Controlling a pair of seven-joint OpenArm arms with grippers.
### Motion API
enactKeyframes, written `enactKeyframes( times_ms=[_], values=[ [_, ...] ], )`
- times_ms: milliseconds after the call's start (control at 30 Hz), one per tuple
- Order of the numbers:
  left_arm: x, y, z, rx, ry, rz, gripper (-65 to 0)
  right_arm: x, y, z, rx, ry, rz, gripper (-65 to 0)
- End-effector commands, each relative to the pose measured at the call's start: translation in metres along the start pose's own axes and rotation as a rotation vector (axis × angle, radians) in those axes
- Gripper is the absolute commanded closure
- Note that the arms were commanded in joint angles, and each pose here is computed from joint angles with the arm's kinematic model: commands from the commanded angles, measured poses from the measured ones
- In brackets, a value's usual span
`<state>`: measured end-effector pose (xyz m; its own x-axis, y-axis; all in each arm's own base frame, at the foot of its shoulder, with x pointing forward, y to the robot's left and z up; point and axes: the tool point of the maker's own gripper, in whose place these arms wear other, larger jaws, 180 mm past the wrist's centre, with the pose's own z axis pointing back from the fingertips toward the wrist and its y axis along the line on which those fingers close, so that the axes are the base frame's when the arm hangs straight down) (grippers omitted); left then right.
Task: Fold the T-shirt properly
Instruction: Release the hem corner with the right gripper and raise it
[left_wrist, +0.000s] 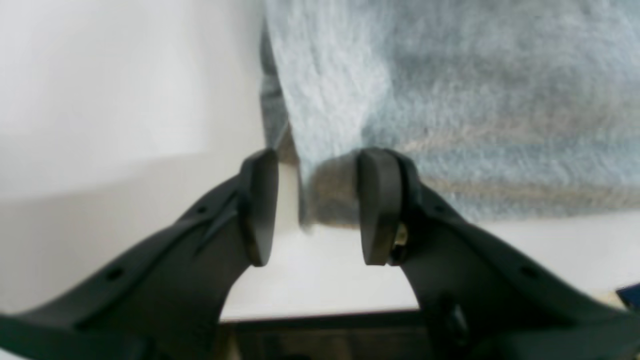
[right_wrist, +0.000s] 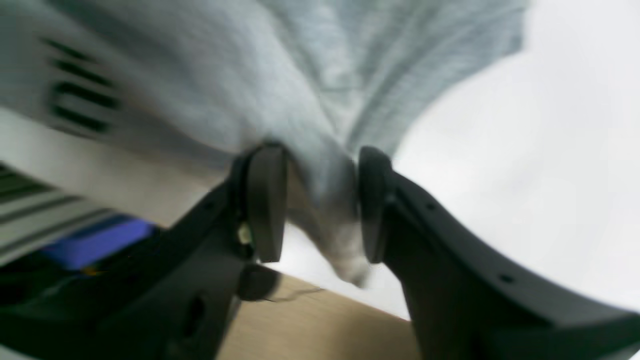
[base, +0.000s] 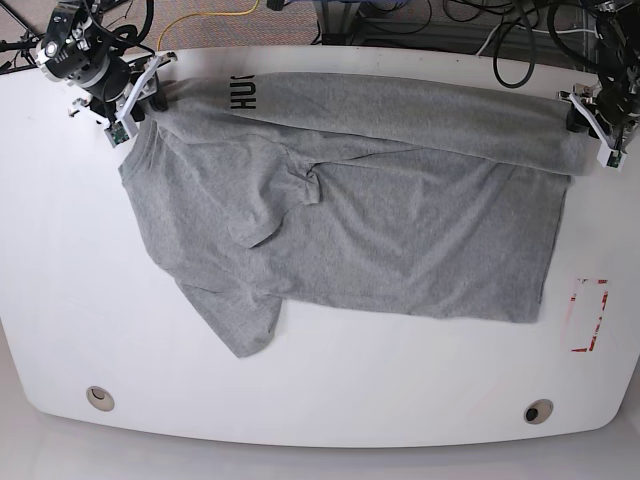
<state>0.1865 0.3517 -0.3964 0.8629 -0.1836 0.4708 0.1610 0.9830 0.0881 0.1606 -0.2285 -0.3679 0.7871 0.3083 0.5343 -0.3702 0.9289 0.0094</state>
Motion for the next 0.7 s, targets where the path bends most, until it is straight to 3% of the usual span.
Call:
enactKeyframes(
  times_ms=[0,300,433,567,667],
  values=[
    [0.016,0.010,0.018,0.052,-0.005,-0.059,-24.2,0.016,0.007,0.006,0.047,-0.080,-0.018,-22.0],
    [0.035,0.018,0.054,0.161,-0.009,-0.106,-24.4,0.029,0.035,0.004,0.155,-0.176,-0.118,-21.9],
    [0.056,0.015,0.069,0.202,-0.052,-0.155,-30.1,0.031,0.040,0.005,0.181,-0.191,-0.130,-21.9],
    [0.073,0.004,0.063,0.184,-0.120,-0.123,-36.8,0.032,0.043,0.003,0.185,-0.199,-0.144,-21.7],
    [0.090,-0.007,0.054,0.150,-0.188,-0.099,-36.3,0.029,0.045,0.002,0.189,-0.187,-0.147,-21.7]
  ],
)
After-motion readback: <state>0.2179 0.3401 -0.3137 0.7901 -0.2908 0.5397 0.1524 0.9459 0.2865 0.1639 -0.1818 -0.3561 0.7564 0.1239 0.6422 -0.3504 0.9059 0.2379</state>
